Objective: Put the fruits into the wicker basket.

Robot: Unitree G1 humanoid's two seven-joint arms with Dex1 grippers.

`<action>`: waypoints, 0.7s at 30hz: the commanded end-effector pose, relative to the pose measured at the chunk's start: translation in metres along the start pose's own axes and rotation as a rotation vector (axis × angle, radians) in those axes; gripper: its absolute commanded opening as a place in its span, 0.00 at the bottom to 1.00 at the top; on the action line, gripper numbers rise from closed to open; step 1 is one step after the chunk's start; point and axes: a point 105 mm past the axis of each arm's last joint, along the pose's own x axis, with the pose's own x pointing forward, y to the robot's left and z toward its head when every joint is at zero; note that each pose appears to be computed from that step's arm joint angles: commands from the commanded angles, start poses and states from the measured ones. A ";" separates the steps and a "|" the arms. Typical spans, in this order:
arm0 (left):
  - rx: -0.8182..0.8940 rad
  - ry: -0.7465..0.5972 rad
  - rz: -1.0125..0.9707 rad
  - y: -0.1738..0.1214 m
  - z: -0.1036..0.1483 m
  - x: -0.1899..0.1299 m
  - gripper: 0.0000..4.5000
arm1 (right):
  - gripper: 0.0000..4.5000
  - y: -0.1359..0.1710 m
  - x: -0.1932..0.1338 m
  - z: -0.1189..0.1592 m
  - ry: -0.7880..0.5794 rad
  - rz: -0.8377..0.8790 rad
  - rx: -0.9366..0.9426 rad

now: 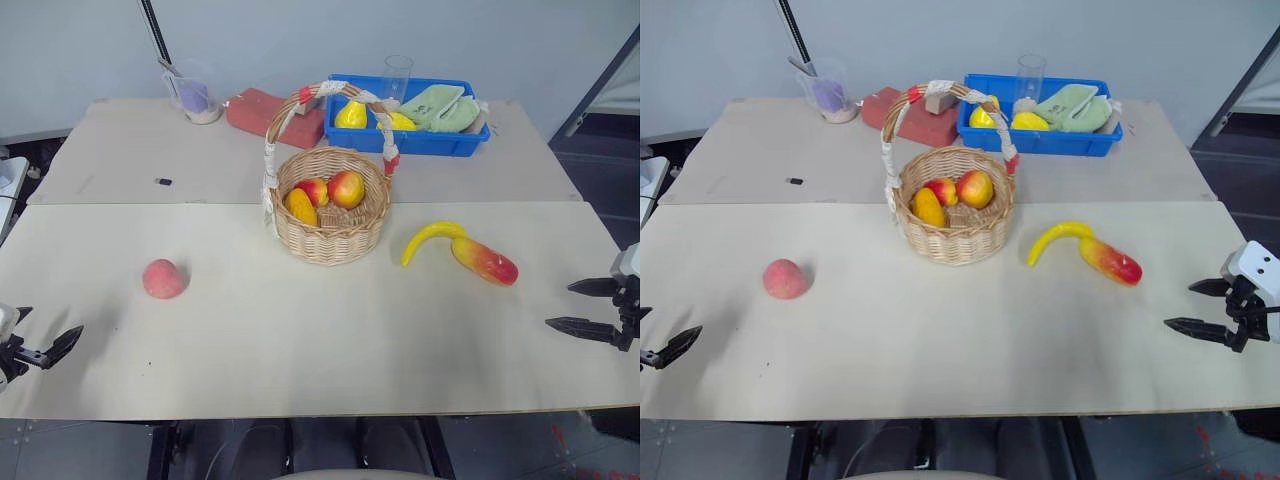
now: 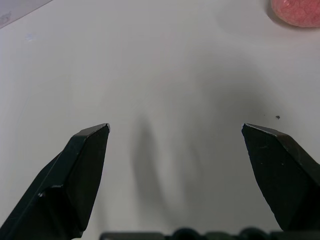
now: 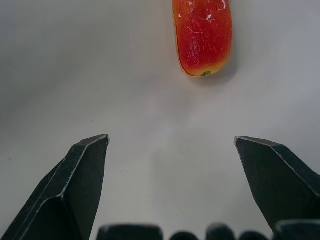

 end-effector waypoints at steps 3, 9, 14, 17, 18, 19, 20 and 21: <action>0.029 0.004 0.012 0.002 0.013 -0.004 1.00 | 0.99 -0.007 -0.009 0.009 -0.016 -0.033 -0.026; 0.035 -0.016 -0.006 -0.002 0.021 -0.005 1.00 | 0.99 -0.007 -0.008 0.009 -0.017 -0.031 -0.025; 0.028 -0.078 -0.022 -0.004 0.032 -0.007 1.00 | 0.99 -0.006 -0.008 0.009 -0.018 -0.031 -0.027; -0.014 -0.100 -0.047 -0.007 0.035 -0.009 1.00 | 0.99 -0.006 -0.007 0.008 -0.018 -0.029 -0.027; -0.015 -0.100 -0.047 -0.007 0.035 -0.010 1.00 | 0.99 -0.006 -0.007 0.008 -0.018 -0.028 -0.027; -0.010 -0.105 -0.044 -0.007 0.036 -0.009 1.00 | 0.99 -0.006 -0.007 0.008 -0.018 -0.027 -0.028; -0.007 -0.110 -0.043 -0.007 0.037 -0.009 1.00 | 0.99 -0.006 -0.007 0.008 -0.018 -0.026 -0.029; -0.037 -0.132 -0.041 -0.009 0.040 -0.007 1.00 | 0.99 -0.005 -0.006 0.011 -0.025 -0.020 -0.037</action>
